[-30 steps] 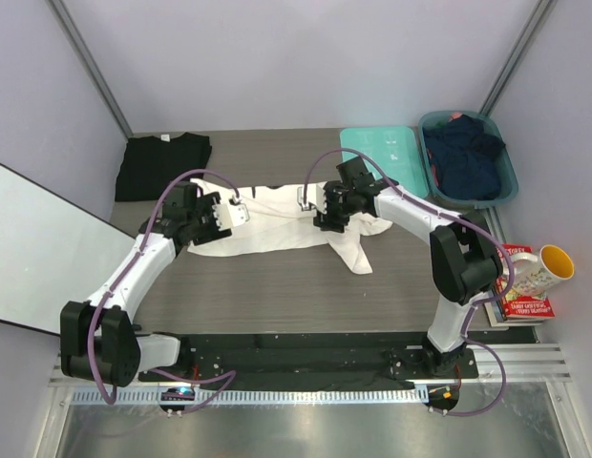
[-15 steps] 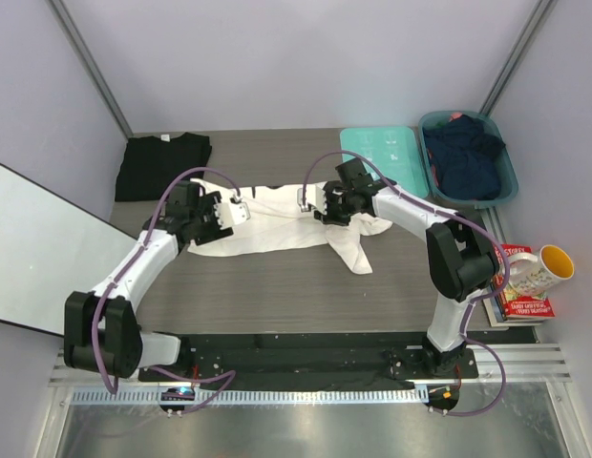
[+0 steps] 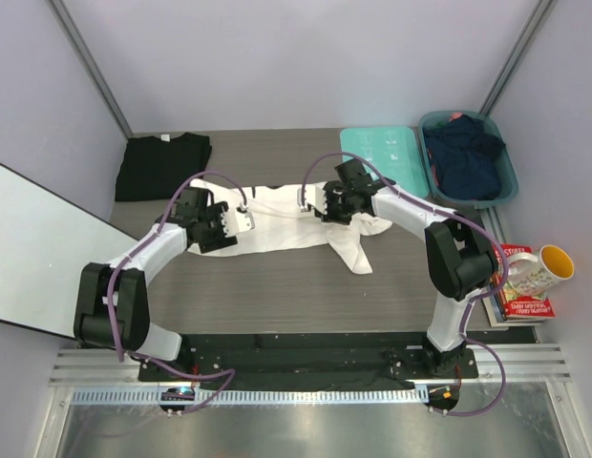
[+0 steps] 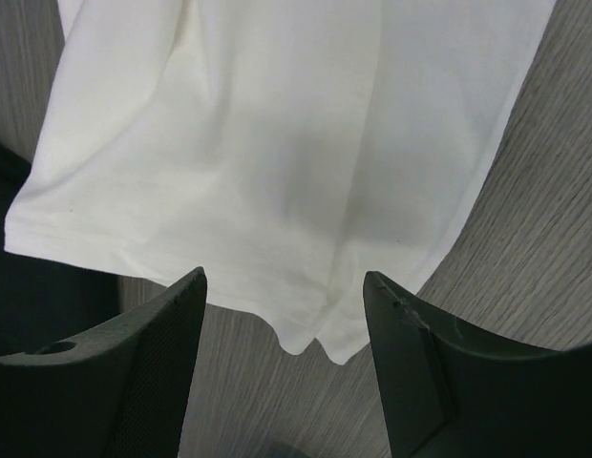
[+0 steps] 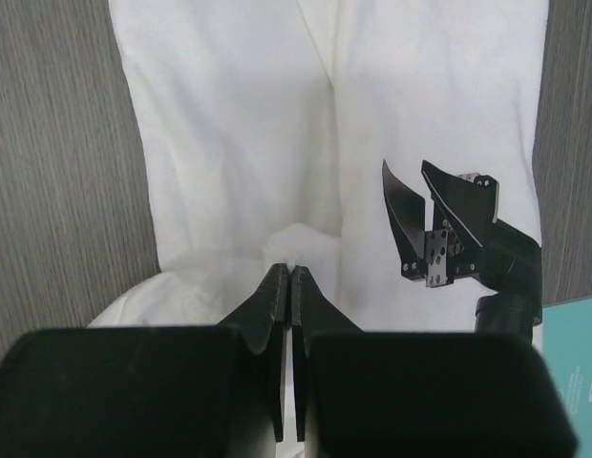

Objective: Fold and stack the t-shirts
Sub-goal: Flatten the tshirt out

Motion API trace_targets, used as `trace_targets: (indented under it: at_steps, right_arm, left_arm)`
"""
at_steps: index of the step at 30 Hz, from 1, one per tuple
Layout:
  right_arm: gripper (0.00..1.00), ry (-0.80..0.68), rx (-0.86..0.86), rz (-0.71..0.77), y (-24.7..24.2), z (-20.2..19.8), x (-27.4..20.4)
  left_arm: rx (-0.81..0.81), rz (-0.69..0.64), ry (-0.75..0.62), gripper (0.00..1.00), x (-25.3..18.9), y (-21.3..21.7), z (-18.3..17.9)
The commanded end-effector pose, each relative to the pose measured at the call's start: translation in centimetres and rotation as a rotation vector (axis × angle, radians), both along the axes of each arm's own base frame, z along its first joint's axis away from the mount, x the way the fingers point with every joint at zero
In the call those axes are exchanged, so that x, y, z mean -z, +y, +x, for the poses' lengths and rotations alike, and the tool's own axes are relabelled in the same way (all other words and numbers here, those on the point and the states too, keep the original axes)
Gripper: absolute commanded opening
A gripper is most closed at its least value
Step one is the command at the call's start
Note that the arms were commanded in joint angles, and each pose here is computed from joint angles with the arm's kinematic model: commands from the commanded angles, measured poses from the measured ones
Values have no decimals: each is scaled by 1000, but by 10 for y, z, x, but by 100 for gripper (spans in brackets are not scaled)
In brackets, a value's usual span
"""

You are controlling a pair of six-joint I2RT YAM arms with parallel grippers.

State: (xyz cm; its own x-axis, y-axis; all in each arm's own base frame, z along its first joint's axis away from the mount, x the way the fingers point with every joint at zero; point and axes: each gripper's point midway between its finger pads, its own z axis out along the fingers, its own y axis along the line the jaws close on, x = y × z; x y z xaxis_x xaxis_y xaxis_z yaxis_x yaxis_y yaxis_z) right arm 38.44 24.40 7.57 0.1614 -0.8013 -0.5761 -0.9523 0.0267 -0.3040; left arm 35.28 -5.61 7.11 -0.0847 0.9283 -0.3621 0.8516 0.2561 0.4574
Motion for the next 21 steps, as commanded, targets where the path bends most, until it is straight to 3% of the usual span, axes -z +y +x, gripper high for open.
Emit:
trace_targets:
  at_steps: [1,11,21]
  right_arm:
    - [5,-53,-2,15,5,11,-18]
    - [5,-59,1,24,10,17,-20]
    - [5,-64,4,14,9,21,-17]
  left_arm:
    - [13,30,-50,67,6,2,7]
    - [-7,53,-101,66,9,16,25]
    - [1,64,-60,64,10,26,34]
